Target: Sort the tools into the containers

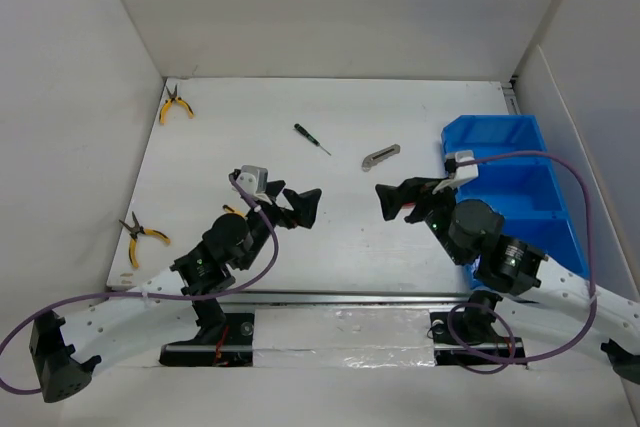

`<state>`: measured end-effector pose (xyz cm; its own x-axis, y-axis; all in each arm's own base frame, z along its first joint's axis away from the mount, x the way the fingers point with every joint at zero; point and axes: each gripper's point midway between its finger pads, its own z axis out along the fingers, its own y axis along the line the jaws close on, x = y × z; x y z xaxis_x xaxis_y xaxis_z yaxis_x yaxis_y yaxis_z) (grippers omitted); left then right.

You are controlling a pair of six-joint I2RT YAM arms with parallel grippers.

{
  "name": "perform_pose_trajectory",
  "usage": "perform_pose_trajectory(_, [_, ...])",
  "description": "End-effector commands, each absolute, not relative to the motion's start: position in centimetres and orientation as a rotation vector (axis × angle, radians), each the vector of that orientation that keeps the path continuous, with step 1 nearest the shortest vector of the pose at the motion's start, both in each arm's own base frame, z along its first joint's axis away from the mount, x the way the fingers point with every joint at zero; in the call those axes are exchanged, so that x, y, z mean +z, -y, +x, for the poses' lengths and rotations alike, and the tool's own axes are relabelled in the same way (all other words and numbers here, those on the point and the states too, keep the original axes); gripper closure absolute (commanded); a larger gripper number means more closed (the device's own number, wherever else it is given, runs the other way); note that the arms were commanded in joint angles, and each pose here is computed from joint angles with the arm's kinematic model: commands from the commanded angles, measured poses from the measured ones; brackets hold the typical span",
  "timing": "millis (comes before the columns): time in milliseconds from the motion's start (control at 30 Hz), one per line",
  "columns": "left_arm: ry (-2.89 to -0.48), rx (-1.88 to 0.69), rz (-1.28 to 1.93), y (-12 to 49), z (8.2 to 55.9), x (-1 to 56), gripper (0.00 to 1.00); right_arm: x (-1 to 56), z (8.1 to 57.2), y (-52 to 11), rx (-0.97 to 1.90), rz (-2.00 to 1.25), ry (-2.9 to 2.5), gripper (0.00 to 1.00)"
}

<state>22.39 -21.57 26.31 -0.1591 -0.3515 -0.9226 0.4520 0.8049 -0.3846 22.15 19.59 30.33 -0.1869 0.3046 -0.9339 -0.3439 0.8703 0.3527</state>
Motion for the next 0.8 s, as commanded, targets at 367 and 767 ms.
perform_pose_trajectory(367, [-1.581, -0.666, -0.032, 20.8, 23.6, 28.5, 0.01, 31.0, 25.7, -19.7, 0.517, 0.234, -1.701, 0.0])
perform_pose_trajectory(767, [-1.566, -0.647, -0.095, 19.3, 23.5, 28.6, 0.01, 24.2, 33.9, -16.8, 0.293, 0.893, -1.971, 0.01])
